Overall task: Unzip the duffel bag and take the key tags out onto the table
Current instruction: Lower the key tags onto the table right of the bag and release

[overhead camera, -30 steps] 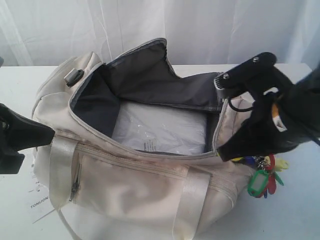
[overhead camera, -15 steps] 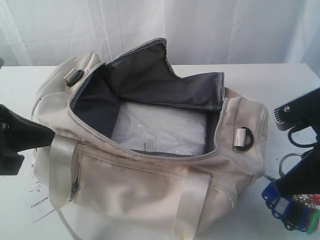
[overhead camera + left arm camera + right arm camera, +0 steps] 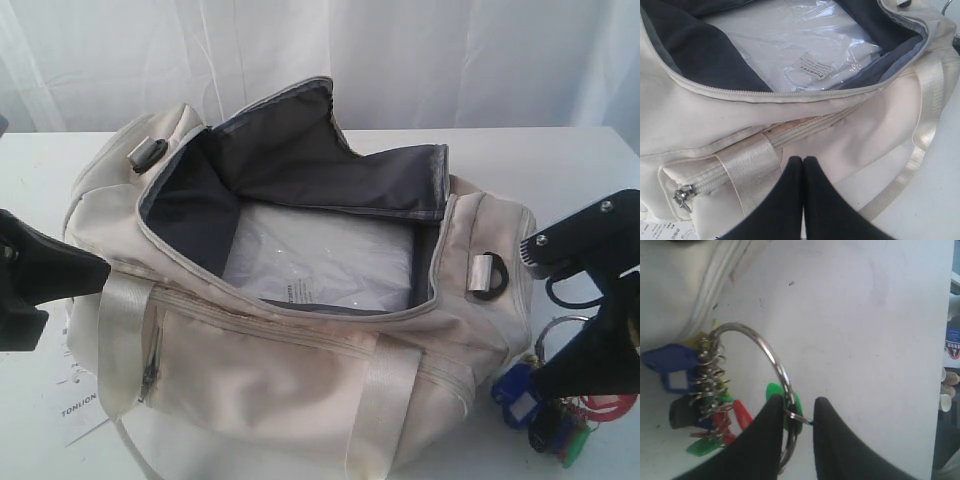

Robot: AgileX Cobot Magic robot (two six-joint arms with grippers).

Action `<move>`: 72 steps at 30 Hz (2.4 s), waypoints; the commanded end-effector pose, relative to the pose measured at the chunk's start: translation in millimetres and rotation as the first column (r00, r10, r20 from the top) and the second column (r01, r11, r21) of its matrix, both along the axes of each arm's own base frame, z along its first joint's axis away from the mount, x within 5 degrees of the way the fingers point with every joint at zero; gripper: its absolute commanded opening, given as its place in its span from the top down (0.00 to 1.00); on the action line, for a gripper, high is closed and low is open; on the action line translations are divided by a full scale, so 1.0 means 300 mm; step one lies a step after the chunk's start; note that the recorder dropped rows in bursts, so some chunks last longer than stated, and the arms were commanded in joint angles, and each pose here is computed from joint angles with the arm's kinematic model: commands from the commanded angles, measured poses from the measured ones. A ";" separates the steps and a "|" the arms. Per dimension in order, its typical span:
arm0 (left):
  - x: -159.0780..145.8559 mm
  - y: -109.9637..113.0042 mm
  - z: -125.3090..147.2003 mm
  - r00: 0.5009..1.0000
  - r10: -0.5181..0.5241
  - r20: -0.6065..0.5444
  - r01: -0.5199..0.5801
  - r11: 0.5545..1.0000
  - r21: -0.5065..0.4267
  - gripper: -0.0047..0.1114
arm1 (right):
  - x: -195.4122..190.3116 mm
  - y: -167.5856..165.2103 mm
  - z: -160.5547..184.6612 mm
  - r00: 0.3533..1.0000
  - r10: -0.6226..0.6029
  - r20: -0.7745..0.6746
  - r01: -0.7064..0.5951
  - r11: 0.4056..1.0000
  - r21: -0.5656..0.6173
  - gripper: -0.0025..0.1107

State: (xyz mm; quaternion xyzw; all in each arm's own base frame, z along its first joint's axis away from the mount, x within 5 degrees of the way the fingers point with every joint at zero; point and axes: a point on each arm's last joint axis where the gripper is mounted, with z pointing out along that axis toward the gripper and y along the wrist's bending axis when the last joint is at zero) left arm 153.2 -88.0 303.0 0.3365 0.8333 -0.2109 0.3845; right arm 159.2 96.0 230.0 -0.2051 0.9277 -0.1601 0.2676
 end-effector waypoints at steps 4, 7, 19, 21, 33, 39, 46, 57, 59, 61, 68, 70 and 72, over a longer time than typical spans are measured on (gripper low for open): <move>-0.012 -0.004 -0.002 1.000 -0.003 -0.027 0.002 0.999 -0.033 0.96 | 0.061 0.074 -0.058 1.000 0.023 -0.006 -0.023 0.999 0.034 0.98; -0.012 -0.004 -0.002 1.000 -0.003 -0.027 0.002 0.999 -0.033 0.96 | 0.075 0.106 -0.112 0.998 0.032 -0.057 -0.030 0.998 0.047 0.98; -0.012 -0.004 -0.002 1.000 -0.005 -0.025 0.004 0.999 -0.033 0.96 | 0.162 0.268 -0.249 0.983 0.146 -0.115 -0.122 0.974 0.191 0.98; -0.012 -0.004 -0.002 1.000 -0.005 -0.025 0.004 0.999 -0.033 0.96 | 0.192 0.297 -0.241 0.984 0.147 -0.101 -0.125 0.972 0.199 0.98; -0.011 -0.004 -0.002 1.000 -0.004 -0.023 0.003 0.999 -0.033 0.96 | 0.287 0.394 -0.221 0.988 0.140 -0.062 -0.122 0.966 0.229 0.98; -0.011 -0.004 -0.001 1.000 -0.002 -0.022 0.002 0.999 -0.034 0.96 | 0.271 0.337 -0.168 0.994 0.074 -0.079 -0.065 0.992 0.106 0.82; -0.010 -0.004 -0.001 1.000 -0.001 -0.020 0.000 0.999 -0.034 0.96 | 0.192 0.311 0.007 0.981 0.178 -0.076 -0.154 0.957 0.246 0.44; -0.010 -0.004 -0.001 1.000 -0.001 -0.021 0.000 0.999 -0.036 0.96 | 0.017 0.227 0.233 0.935 0.354 0.008 -0.316 0.825 0.468 0.66; -0.010 -0.004 -0.001 1.000 -0.001 -0.021 0.000 0.999 -0.036 0.96 | -0.022 0.221 0.238 0.906 0.423 0.020 -0.372 0.775 0.511 0.97; -0.010 -0.004 -0.001 1.000 -0.001 -0.021 0.000 0.999 -0.036 0.96 | -0.051 0.212 0.238 0.891 0.451 0.046 -0.399 0.732 0.553 0.98; -0.010 -0.004 -0.001 1.000 -0.014 -0.004 0.014 1.000 -0.024 0.96 | -0.107 0.160 0.218 0.882 0.466 0.074 -0.424 0.713 0.559 0.98; -0.008 -0.003 0.000 1.000 -0.026 0.016 0.026 1.000 -0.010 0.96 | -0.111 0.156 0.216 0.881 0.468 0.063 -0.421 0.716 0.557 0.98; -0.004 0.001 -0.001 0.997 -0.053 0.063 0.051 0.998 0.036 0.96 | -0.110 0.157 0.217 0.881 0.468 0.065 -0.421 0.716 0.557 0.98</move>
